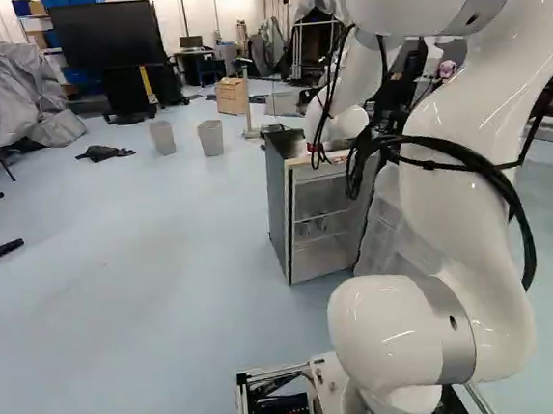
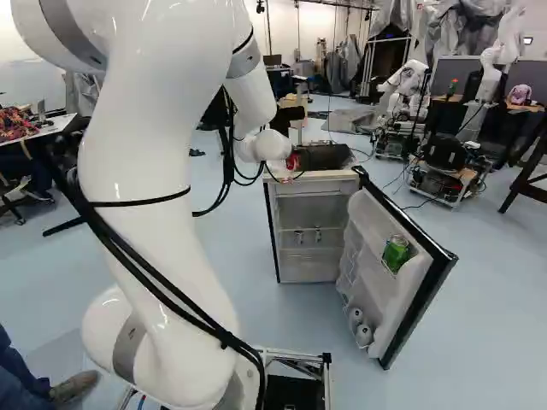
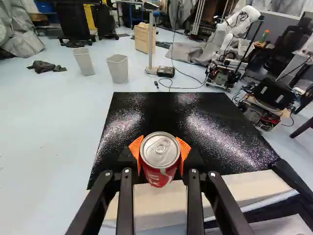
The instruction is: Grab a drink from the fridge
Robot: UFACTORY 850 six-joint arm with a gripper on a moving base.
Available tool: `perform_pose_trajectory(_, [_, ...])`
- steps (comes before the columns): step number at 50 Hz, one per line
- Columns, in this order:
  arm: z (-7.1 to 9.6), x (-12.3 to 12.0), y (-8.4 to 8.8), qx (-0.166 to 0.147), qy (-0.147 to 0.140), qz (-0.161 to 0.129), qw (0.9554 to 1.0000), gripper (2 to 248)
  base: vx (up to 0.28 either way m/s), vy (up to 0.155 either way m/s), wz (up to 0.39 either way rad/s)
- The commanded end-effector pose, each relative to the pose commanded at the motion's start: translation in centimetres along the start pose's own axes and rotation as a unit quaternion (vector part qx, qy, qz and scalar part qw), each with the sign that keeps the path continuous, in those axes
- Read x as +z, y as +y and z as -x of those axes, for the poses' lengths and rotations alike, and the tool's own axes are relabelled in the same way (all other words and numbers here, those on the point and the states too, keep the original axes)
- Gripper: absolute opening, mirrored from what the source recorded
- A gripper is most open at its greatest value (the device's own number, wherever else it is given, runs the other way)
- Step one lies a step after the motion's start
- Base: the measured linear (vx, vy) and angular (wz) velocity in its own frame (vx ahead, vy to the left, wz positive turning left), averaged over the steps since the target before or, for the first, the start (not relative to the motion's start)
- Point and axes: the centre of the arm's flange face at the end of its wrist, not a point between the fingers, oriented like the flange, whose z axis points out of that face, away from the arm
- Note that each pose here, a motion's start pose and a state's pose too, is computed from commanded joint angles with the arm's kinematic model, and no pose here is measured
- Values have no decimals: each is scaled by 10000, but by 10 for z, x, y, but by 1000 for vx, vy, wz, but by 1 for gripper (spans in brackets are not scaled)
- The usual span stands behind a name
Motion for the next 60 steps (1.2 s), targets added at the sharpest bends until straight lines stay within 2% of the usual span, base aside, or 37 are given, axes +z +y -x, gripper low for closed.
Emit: perform_pose_trajectory(60, [3,2,0,3,-27,-4,10000,98,0,0,0])
